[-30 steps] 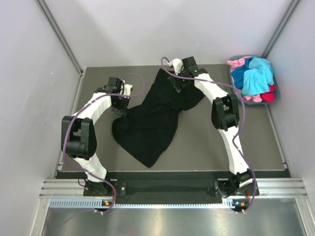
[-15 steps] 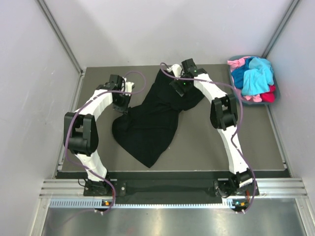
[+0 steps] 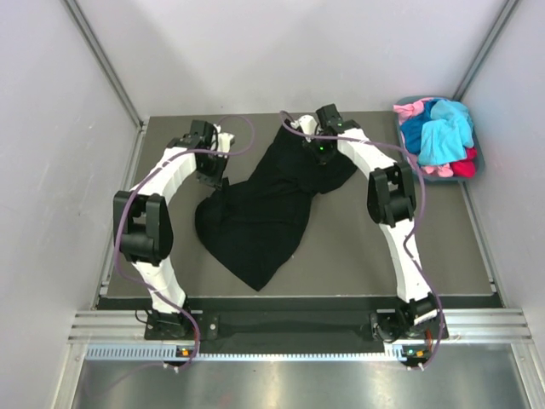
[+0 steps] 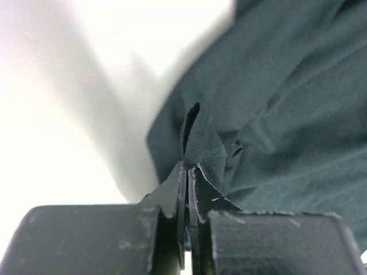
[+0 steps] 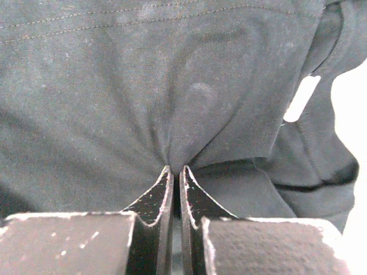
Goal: Fold and stack the t-shirts
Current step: Flatten the tshirt out
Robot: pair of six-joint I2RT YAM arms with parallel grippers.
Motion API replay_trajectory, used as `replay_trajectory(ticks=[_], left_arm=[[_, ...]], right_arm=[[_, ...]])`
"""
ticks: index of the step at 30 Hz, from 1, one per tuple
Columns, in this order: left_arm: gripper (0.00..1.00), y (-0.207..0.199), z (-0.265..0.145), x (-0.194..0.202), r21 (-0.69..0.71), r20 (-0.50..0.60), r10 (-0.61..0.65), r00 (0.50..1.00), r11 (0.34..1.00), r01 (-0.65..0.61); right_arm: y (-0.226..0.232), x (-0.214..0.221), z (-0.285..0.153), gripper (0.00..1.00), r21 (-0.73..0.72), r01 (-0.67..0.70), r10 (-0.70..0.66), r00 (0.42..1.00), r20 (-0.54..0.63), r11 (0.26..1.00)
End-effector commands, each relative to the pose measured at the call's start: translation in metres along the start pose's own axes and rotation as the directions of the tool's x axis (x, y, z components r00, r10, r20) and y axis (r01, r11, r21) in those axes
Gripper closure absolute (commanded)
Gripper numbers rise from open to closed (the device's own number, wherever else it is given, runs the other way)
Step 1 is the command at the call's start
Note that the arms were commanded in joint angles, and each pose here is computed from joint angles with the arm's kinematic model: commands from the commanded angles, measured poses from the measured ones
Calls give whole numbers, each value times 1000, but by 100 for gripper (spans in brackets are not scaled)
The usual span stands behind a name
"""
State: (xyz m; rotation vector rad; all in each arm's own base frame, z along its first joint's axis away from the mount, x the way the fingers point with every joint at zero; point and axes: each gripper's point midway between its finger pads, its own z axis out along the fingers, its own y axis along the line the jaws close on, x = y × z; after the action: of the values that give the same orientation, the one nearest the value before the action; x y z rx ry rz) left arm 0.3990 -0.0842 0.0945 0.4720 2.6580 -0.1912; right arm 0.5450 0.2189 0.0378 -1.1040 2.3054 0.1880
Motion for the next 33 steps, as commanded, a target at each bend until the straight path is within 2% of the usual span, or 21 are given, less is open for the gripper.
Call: replay_trajectory(ticks=[1, 3, 4, 5, 6, 7, 8, 9, 11, 13, 15, 16, 17, 18, 19, 21, 23, 26, 28, 31, 33], left_arm=[[100, 9, -38, -56, -58, 153, 61, 986, 997, -53], [100, -8, -67, -79, 17, 246, 88, 965, 995, -95], [100, -15, -101, -102, 16, 365, 106, 925, 993, -120], [100, -20, -119, -114, 18, 434, 105, 895, 992, -125], [100, -25, -149, -121, 11, 516, 87, 852, 994, -109], [100, -25, -171, -137, -21, 595, 108, 796, 993, -119], [100, -18, -187, -141, -74, 629, 125, 767, 992, -101], [100, -15, -214, -146, -133, 673, 166, 721, 986, -104], [100, -1, -243, -155, -258, 698, 259, 668, 961, -103], [100, 15, -263, -156, -359, 691, 312, 652, 931, -65], [100, 12, -271, -152, -386, 680, 364, 637, 916, -111], [100, 10, -268, -147, -378, 674, 367, 641, 917, -127], [100, 6, -255, -138, -348, 662, 347, 664, 928, -137], [100, -2, -253, -130, -314, 667, 336, 665, 936, -158], [100, -6, -244, -122, -284, 653, 324, 685, 943, -175], [100, -13, -217, -101, -215, 596, 287, 750, 957, -195], [100, -15, -203, -90, -171, 564, 246, 788, 969, -180], [100, -21, -192, -87, -123, 542, 224, 810, 975, -187], [100, -25, -184, -91, -92, 535, 216, 817, 976, -198], [100, -27, -174, -99, -49, 511, 182, 840, 982, -183], [100, -30, -160, -100, -11, 481, 182, 858, 979, -201]], right_arm=[[-41, -40, -82, 100, 205, 9, -27, 996, 88, 979], [-52, -70, -138, 100, 294, 11, -64, 983, 171, 956], [-59, -74, -159, 100, 341, 4, -70, 981, 182, 940], [-58, -71, -171, 100, 354, 2, -71, 981, 183, 935], [-58, -80, -209, 100, 391, -3, -92, 970, 224, 920], [-57, -76, -223, 100, 409, 0, -98, 971, 220, 912], [-49, -58, -221, 100, 397, 13, -93, 979, 182, 918], [-44, -58, -252, 100, 423, 23, -120, 972, 204, 906], [-28, -28, -266, 100, 418, 53, -130, 979, 158, 907], [-11, 11, -258, 100, 376, 75, -109, 992, 69, 924], [11, 30, -267, 100, 309, 103, -123, 991, 45, 946], [31, 58, -255, 100, 228, 113, -113, 993, -13, 967], [44, 64, -260, 99, 193, 116, -119, 993, 2, 974], [58, 74, -256, 98, 143, 123, -123, 992, -9, 982], [73, 99, -248, 96, 86, 119, -114, 991, -65, 989], [91, 115, -243, 80, 7, 141, -140, 986, -87, 990], [107, 139, -238, 61, -93, 162, -175, 972, -158, 982], [117, 134, -246, 55, -175, 201, -226, 965, -136, 964], [97, 102, -251, 53, -89, 211, -216, 975, -45, 973], [66, 68, -241, 54, 1, 178, -178, 984, 1, 984], [47, 65, -215, 55, -3, 133, -133, 991, -22, 991]])
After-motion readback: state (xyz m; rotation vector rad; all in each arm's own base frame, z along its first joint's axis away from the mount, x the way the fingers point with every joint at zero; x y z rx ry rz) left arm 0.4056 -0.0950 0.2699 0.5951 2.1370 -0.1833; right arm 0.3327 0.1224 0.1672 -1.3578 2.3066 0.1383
